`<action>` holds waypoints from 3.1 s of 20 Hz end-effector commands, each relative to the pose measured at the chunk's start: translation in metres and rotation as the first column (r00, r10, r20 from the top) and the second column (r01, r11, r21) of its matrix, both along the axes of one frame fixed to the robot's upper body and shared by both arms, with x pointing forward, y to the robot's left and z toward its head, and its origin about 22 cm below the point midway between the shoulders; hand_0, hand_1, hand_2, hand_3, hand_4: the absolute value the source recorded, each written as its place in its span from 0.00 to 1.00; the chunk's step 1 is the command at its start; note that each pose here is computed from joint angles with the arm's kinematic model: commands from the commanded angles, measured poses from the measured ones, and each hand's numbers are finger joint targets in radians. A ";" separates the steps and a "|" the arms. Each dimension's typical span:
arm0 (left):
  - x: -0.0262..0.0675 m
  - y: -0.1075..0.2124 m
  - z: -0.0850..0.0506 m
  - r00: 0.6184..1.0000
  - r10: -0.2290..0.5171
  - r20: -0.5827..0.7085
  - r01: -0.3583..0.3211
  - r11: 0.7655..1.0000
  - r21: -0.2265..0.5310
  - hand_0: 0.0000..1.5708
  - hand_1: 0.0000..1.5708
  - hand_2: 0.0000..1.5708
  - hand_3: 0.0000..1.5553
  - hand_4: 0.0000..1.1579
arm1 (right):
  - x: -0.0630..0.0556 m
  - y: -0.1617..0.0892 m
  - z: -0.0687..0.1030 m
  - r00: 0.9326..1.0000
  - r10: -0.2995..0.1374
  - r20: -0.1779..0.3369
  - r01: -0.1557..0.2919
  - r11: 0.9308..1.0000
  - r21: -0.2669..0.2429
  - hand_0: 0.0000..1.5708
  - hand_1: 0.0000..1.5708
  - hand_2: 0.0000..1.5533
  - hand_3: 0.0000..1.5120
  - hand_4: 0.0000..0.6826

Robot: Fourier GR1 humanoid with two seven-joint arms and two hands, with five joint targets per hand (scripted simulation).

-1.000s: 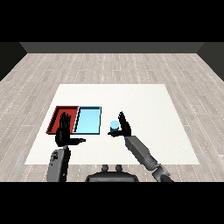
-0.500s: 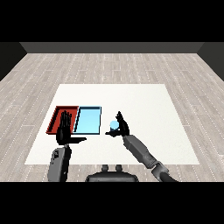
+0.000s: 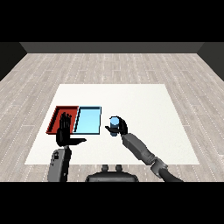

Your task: Pick the blue can and put it in the blue box

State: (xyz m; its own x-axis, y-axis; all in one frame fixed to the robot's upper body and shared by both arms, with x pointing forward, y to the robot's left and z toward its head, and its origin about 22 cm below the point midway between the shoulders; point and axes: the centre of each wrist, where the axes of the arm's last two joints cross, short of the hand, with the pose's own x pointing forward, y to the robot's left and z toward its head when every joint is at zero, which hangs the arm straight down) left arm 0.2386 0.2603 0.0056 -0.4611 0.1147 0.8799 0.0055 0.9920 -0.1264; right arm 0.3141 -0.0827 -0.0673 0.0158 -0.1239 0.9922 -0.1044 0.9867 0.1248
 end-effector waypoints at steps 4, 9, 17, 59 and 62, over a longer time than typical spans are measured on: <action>0.0195 -0.016 -0.002 1.000 -0.023 -0.004 0.023 1.000 0.004 0.00 0.00 0.00 0.00 0.00 | 0.007 -0.002 0.001 1.000 -0.013 0.006 0.013 0.998 -0.059 0.99 0.99 0.96 0.95 1.00; 0.0012 -0.012 -0.006 0.998 -0.052 -0.037 0.053 0.999 0.003 0.00 0.00 0.00 0.00 0.00 | -0.005 -0.010 0.014 0.996 0.004 0.088 0.001 0.998 -0.060 0.96 0.96 0.94 0.93 0.96; 0.0096 -0.049 -0.015 0.990 -0.110 -0.090 0.113 0.993 0.035 0.00 0.00 0.00 0.00 0.00 | 0.019 0.024 0.059 0.979 0.046 0.199 -0.033 0.997 -0.070 0.95 0.95 0.94 0.93 0.95; 0.0611 -0.160 -0.029 0.919 -0.255 -0.302 0.290 0.954 0.077 0.00 0.00 0.00 0.00 0.00 | -0.002 -0.005 0.101 0.909 0.175 0.378 -0.174 0.984 -0.038 0.89 0.89 0.94 0.94 1.00; 0.0651 -0.164 -0.036 0.914 -0.264 -0.309 0.296 0.953 0.061 0.00 0.00 0.00 0.00 0.00 | 0.005 -0.017 0.114 0.904 0.180 0.388 -0.178 0.983 -0.041 0.89 0.89 0.93 0.93 0.99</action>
State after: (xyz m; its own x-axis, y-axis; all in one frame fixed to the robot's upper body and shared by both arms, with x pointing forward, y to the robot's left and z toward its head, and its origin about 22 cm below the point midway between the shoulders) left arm 0.2978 0.1009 -0.0261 -0.1603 0.1041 0.9816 0.2548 0.9651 -0.0607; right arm 0.3231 -0.0971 0.0388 -0.3412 -0.1419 0.9292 -0.3111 0.9499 0.0307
